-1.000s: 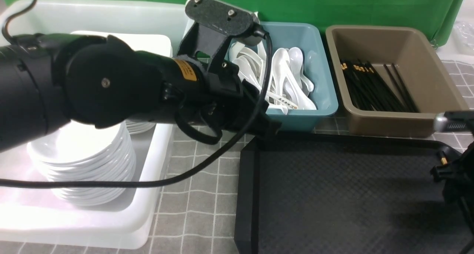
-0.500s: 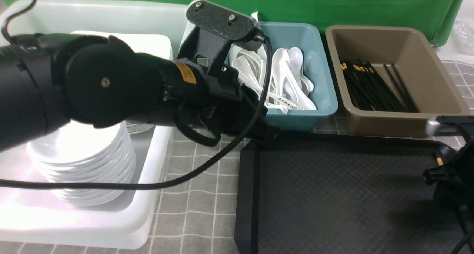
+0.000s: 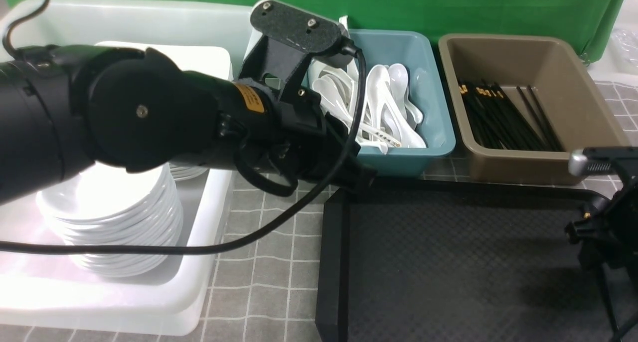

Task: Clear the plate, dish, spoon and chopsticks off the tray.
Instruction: Use the right arm to grab a chopstick from the plate, then use the right arm to put a chopstick into the small storage box on the right

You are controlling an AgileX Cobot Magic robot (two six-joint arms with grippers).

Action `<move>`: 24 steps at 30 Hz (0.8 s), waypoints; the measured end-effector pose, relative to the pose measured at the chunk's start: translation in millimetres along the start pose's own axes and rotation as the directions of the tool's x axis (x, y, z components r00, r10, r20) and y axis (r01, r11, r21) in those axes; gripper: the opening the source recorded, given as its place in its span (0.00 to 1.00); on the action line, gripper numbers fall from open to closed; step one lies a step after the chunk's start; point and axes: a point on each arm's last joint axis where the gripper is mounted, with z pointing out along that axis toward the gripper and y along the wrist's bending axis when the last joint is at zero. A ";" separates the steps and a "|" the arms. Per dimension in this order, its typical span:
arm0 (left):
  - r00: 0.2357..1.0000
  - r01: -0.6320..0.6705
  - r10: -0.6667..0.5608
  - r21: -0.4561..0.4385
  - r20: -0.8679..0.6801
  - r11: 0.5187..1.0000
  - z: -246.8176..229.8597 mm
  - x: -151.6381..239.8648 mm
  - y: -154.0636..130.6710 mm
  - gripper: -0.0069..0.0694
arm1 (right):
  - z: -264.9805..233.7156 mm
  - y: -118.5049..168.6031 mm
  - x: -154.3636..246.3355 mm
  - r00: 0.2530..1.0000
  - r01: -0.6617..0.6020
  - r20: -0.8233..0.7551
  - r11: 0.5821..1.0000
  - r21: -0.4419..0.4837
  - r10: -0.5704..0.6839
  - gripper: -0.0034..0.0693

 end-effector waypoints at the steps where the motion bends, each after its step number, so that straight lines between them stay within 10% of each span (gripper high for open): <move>1: 1.000 0.001 -0.001 0.001 -0.002 1.000 0.0 0.2 0.0 0.10 | 2.9 -0.4 0.0 1.000 0.001 -0.007 1.000 0.002 -0.001 0.50; 6: 1.000 0.011 -0.011 0.001 -0.006 1.000 0.0 0.5 -0.1 0.10 | 13.6 -4.2 -0.4 0.998 -0.032 -0.050 0.999 0.041 0.034 0.49; 11: 1.000 0.016 -0.016 0.001 -0.006 1.000 0.0 0.5 -0.1 0.10 | 13.7 -1.1 -0.2 0.998 -0.013 -0.058 1.000 0.027 0.014 0.15; 18: 0.998 0.015 -0.014 -0.014 0.054 1.000 -0.1 -4.9 1.4 0.10 | -19.6 7.9 9.2 0.999 0.029 -0.028 0.998 -0.058 -0.031 0.14; 24: 0.968 0.023 -0.006 -0.064 0.252 0.998 -3.1 -22.8 6.2 0.10 | -90.1 14.1 13.4 0.954 0.070 0.297 0.995 -0.066 -0.047 0.14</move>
